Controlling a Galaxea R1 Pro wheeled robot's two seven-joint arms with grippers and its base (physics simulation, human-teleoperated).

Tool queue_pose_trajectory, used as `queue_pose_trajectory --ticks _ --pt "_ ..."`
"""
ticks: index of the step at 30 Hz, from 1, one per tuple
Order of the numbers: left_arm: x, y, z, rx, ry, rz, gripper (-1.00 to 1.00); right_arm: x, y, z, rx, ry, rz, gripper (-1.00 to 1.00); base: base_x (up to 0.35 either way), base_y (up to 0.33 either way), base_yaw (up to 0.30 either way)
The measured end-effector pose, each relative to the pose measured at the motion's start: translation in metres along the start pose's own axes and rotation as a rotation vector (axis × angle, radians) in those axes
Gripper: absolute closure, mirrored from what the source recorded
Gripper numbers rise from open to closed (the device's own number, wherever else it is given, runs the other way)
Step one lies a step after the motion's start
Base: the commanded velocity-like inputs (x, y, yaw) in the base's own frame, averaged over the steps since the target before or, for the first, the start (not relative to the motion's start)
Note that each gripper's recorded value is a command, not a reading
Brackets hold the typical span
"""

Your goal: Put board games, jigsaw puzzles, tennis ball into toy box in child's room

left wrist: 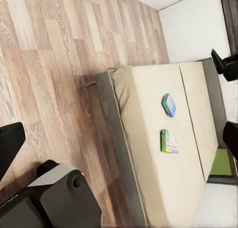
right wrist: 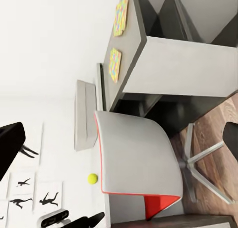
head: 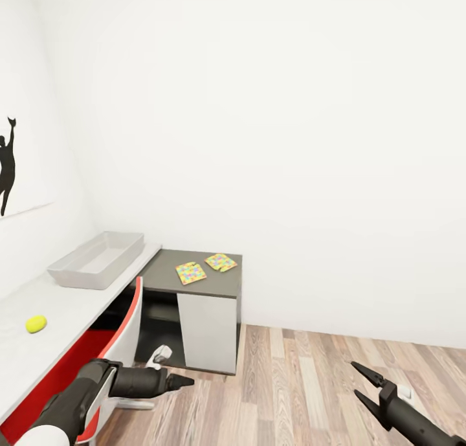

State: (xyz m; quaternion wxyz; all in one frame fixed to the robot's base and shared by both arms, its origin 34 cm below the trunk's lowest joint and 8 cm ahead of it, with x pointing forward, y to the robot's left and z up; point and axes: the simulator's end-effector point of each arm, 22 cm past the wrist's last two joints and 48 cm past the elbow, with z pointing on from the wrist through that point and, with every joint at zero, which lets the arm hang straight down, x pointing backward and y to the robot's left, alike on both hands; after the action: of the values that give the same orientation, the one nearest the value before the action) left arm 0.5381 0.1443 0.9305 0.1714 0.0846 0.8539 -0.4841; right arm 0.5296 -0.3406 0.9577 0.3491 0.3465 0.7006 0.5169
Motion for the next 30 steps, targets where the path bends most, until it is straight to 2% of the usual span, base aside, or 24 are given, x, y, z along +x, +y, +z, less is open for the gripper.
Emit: queue_pose_trajectory --ticks 5,9,11,17,21,30 --pt "0.001 -0.002 -0.006 0.014 0.007 -0.030 -1.00 0.001 0.005 0.000 -0.020 0.003 0.002 -1.00 0.000 0.000 -0.277" --pt "0.000 0.003 -0.020 0.014 0.006 -0.049 -1.00 0.000 0.007 0.000 -0.026 0.003 0.001 -1.00 0.000 0.000 -0.277" --pt "0.000 0.001 -0.023 0.026 0.006 -0.050 -1.00 -0.001 0.009 -0.001 -0.034 0.002 -0.001 -1.00 0.000 0.000 -0.278" --pt "-0.001 -0.016 -0.030 0.112 0.003 -0.046 -1.00 -0.002 0.025 -0.003 -0.109 0.002 -0.002 -1.00 0.000 0.000 -0.279" --pt "-0.001 -0.025 -0.034 0.158 0.001 -0.044 -1.00 -0.002 0.029 -0.003 -0.128 0.003 -0.003 -1.00 0.000 0.000 -0.280" --pt "-0.001 -0.029 -0.035 0.178 0.001 -0.042 -1.00 -0.002 0.031 -0.004 -0.136 0.002 -0.001 -1.00 -0.108 0.074 -0.280"
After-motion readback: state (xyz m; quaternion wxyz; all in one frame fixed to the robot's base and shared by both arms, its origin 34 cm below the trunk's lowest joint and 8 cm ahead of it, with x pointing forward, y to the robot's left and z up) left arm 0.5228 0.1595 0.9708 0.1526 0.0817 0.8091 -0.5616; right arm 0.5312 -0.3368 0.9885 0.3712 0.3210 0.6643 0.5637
